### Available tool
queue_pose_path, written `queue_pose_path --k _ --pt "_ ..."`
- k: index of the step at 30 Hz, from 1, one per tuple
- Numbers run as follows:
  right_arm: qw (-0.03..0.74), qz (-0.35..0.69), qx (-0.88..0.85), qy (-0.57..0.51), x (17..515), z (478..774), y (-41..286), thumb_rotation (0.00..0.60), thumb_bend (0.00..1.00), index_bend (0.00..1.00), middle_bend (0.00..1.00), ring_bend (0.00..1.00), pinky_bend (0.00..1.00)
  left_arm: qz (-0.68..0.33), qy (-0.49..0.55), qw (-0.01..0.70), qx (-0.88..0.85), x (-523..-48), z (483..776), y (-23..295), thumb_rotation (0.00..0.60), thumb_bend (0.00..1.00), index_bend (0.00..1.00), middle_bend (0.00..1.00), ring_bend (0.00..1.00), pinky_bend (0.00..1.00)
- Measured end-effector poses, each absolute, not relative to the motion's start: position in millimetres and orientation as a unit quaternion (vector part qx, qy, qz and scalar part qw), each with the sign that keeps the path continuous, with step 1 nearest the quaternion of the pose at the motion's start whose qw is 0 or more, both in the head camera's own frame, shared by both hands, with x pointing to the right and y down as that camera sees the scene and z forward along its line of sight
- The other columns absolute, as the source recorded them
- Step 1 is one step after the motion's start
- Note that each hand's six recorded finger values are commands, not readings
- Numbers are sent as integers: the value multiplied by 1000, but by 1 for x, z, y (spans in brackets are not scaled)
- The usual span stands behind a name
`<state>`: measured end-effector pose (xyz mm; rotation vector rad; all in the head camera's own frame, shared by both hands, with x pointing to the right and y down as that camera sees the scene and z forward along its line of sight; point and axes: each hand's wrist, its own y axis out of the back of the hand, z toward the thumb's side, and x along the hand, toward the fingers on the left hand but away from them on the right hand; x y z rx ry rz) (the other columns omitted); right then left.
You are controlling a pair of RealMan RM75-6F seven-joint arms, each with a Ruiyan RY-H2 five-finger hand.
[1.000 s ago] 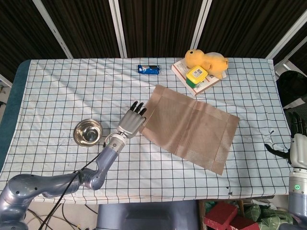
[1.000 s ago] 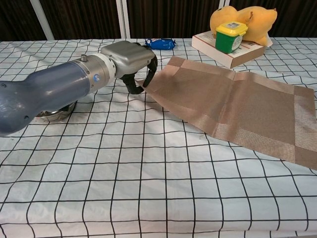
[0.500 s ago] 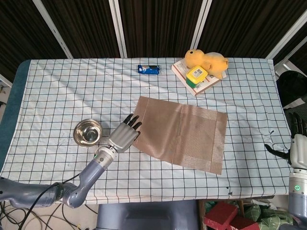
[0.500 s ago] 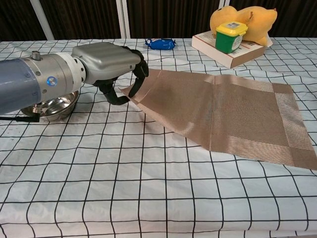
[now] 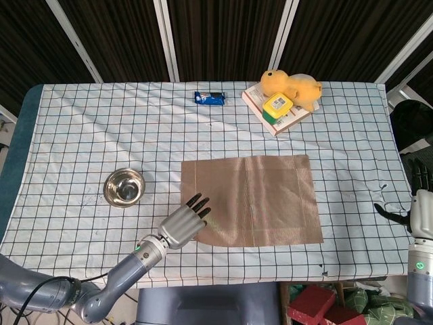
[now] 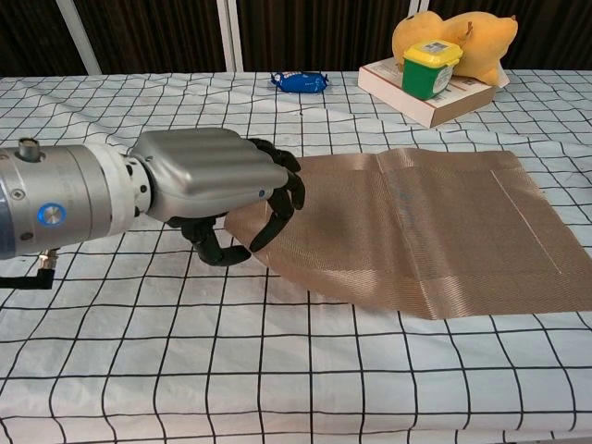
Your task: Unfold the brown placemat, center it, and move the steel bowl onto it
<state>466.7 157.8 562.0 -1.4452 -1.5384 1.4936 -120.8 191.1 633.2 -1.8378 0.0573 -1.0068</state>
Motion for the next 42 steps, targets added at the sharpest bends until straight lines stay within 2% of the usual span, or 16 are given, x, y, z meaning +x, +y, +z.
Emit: queue_pose_path --k 15,32,35,38,42 --pt "270 555 -539 -574 467 562 158 600 50 0 0 0 157 -419 -23 496 -760 -131 626 215 600 498 587 203 25 68" --pt "271 555 -540 -571 465 563 158 600 50 0 0 0 157 -453 -41 488 -745 -166 627 213 600 501 578 202 25 68" --pt "272 555 -540 -572 466 563 158 600 50 0 0 0 157 -453 -43 489 -744 -169 627 213 600 450 532 184 24 68" --pt "270 556 -539 -572 466 563 158 600 50 0 0 0 157 -454 -42 485 -747 -169 627 213 600 360 471 154 24 68" --pt "269 556 -539 -573 467 563 158 600 50 0 0 0 157 -450 -39 479 -753 -167 627 215 600 43 281 90 24 55"
